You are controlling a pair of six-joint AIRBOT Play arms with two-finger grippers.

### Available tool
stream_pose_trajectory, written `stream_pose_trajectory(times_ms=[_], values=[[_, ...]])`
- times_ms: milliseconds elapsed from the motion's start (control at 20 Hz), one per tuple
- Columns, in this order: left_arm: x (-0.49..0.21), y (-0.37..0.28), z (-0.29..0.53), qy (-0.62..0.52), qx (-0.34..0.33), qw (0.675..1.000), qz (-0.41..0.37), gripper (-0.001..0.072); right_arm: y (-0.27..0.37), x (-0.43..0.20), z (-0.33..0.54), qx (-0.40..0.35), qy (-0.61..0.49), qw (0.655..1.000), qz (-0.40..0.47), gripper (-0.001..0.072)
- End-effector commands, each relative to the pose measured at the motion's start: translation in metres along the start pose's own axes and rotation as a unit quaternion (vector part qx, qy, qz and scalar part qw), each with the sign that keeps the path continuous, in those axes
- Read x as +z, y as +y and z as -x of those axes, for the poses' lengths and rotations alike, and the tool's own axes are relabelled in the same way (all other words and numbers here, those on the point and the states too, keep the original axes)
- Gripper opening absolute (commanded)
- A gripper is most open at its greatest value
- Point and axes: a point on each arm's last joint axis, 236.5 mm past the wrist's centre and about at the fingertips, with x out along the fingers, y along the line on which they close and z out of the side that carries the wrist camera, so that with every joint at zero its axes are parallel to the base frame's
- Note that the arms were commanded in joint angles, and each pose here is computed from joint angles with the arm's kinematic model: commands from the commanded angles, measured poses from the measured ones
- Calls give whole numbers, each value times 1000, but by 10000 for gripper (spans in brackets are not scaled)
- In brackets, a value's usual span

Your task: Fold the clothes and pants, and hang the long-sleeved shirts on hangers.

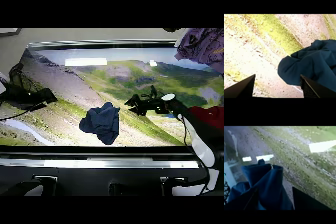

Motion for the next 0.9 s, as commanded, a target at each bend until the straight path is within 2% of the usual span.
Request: stream_pose_trajectory(times_ms=[0, 250, 400, 500, 550, 750, 850], values=[[1, 4, 1, -1, 3, 1000, 4, 640, 2, -1, -31, 8, -17, 1000, -8, 474], [1, 4, 1, -1, 3, 1000, 4, 640, 4, -6, -46, -2, -32, 999, -15, 459], [1, 4, 1, -1, 3, 1000, 4, 640, -1, -19, -55, -7, -9, 1000, -19, 308], [1, 4, 1, -1, 3, 1000, 4, 640, -1, -23, -56, -6, 1, 1000, -9, 97], [1, 4, 1, -1, 3, 1000, 4, 640, -2, -22, -55, -6, -1, 1000, -6, 35], [-19, 16, -24, 50, -14, 999, 0, 641, 4, -10, -35, -11, -17, 1000, 22, 34], [-43, 12, -58, 99, -89, 991, 21, 638, 10, -5, -21, -16, -27, 999, 43, 34]])
